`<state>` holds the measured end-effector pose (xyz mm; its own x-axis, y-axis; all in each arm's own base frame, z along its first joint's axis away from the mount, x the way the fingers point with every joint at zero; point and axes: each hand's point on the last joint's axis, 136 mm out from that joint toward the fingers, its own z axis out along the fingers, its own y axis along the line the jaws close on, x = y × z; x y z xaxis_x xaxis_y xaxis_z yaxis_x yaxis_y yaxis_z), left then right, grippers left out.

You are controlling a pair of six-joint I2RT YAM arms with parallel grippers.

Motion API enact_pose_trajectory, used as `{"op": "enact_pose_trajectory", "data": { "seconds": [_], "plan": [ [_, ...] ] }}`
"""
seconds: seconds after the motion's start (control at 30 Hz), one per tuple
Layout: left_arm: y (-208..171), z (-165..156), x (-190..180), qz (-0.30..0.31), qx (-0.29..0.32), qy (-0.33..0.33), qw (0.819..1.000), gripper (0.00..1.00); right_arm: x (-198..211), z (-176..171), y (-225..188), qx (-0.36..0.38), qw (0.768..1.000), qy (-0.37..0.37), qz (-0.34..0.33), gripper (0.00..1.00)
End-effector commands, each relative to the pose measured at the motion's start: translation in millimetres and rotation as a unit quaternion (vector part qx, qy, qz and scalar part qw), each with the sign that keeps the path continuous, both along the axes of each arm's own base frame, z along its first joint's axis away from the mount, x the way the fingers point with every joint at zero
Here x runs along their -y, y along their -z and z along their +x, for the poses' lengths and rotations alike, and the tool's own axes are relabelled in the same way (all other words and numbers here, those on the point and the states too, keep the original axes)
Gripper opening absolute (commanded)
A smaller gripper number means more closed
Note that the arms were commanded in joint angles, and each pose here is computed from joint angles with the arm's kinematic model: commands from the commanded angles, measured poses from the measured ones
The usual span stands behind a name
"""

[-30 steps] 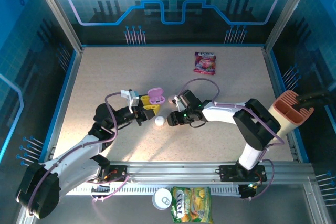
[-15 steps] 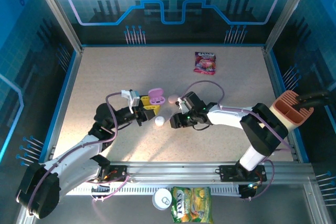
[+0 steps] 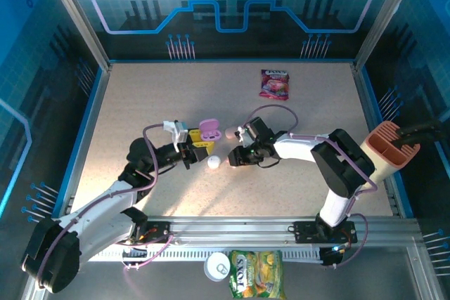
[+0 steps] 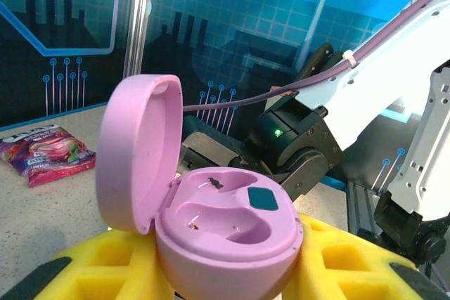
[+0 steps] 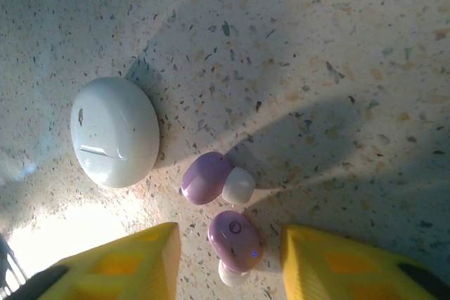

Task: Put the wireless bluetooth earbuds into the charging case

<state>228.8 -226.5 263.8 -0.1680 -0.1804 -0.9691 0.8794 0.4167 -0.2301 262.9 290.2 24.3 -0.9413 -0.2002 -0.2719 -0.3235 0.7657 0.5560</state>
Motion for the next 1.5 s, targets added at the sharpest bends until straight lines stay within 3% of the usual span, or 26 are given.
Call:
{"op": "enact_pose_trajectory", "data": {
  "seconds": [0.0, 0.3, 0.47, 0.6, 1.07, 1.47],
  "plan": [
    [-18, -1, 0, -0.006, 0.027, 0.002, 1.0, 0.31, -12, -5, 3, -0.003, 0.999, -0.016, 0.031, 0.34],
    [-20, 0, 2, -0.011, 0.026, 0.008, 1.0, 0.31, -3, -10, 16, -0.016, 1.0, -0.006, 0.012, 0.25],
    [-20, -2, 0, -0.011, 0.026, 0.007, 1.0, 0.31, -5, -10, 10, -0.011, 1.0, -0.007, 0.021, 0.3],
    [-19, -3, -1, -0.009, 0.027, 0.003, 1.0, 0.31, -4, -11, 7, -0.005, 1.0, -0.014, 0.021, 0.43],
    [-22, 1, -5, -0.015, 0.028, -0.015, 0.999, 0.3, -12, -5, -9, 0.017, 0.999, -0.036, 0.028, 0.44],
    [-26, -3, -8, -0.014, 0.034, -0.019, 0.999, 0.3, -28, 25, -34, 0.062, 0.996, -0.057, 0.015, 0.44]
  ]
}}
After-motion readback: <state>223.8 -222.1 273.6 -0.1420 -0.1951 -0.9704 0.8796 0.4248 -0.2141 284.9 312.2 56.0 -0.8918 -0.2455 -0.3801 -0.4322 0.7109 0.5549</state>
